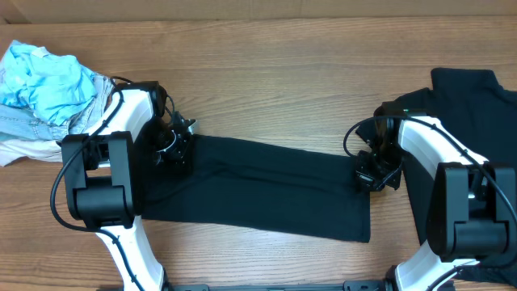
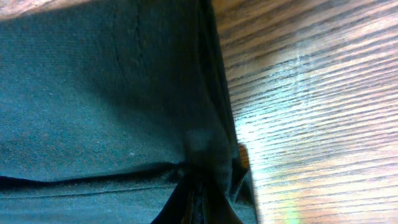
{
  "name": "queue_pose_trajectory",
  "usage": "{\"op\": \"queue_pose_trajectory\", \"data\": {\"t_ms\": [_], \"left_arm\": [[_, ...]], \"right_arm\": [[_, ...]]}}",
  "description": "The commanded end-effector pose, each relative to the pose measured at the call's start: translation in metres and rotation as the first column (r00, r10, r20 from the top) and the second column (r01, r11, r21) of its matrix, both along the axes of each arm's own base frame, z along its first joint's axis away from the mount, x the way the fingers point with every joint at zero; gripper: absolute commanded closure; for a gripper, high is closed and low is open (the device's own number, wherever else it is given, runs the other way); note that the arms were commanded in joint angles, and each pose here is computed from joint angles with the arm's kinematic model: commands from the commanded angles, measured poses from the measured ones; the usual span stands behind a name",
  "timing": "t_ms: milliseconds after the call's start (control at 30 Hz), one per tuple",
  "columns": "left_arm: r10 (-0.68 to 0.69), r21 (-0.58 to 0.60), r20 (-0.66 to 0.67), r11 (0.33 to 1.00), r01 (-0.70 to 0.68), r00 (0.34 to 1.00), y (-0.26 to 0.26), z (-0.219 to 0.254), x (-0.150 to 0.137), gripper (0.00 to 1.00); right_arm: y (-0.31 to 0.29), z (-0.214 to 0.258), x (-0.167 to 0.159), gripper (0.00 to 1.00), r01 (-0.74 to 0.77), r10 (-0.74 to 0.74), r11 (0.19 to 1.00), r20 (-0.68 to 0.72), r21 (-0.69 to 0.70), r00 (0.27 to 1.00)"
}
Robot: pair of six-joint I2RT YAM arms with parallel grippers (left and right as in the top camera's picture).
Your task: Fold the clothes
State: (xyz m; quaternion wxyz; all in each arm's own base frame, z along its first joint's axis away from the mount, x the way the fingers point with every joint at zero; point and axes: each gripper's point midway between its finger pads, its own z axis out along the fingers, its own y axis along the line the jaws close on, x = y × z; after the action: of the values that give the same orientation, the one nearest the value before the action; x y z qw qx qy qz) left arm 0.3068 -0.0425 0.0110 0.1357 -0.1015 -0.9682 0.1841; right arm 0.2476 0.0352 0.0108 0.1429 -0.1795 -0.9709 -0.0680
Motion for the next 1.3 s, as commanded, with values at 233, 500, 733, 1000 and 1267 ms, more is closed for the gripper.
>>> {"op": "queue_pose_trajectory", "data": {"t_ms": [233,500,733,1000,1267], "left_arm": [[0.029,-0.007,-0.038,1.0,-0.03,0.999,-0.006,0.04,0.007,0.96],[0.067,0.022,-0.141,0.998,-0.065,0.988,-0.013,0.05,-0.012,0.89],[0.092,0.07,-0.277,0.995,-0.076,0.956,-0.026,0.047,-0.044,0.87],[0.109,0.105,-0.401,0.992,-0.073,0.91,-0.026,0.045,-0.077,0.62],[0.098,0.105,-0.287,0.992,-0.07,0.953,-0.015,0.074,-0.039,0.6]], "right_arm": [[-0.003,0.002,0.001,0.95,0.005,-0.005,1.0,0.016,-0.01,1.0],[-0.003,0.002,0.001,0.95,0.005,-0.005,1.0,0.016,-0.01,1.0],[-0.003,0.002,0.001,0.95,0.005,-0.005,1.0,0.016,-0.01,1.0],[-0.003,0.002,0.001,0.95,0.005,-0.005,1.0,0.016,-0.01,1.0],[-0.003,0.002,0.001,0.95,0.005,-0.005,1.0,0.016,-0.01,1.0]]}}
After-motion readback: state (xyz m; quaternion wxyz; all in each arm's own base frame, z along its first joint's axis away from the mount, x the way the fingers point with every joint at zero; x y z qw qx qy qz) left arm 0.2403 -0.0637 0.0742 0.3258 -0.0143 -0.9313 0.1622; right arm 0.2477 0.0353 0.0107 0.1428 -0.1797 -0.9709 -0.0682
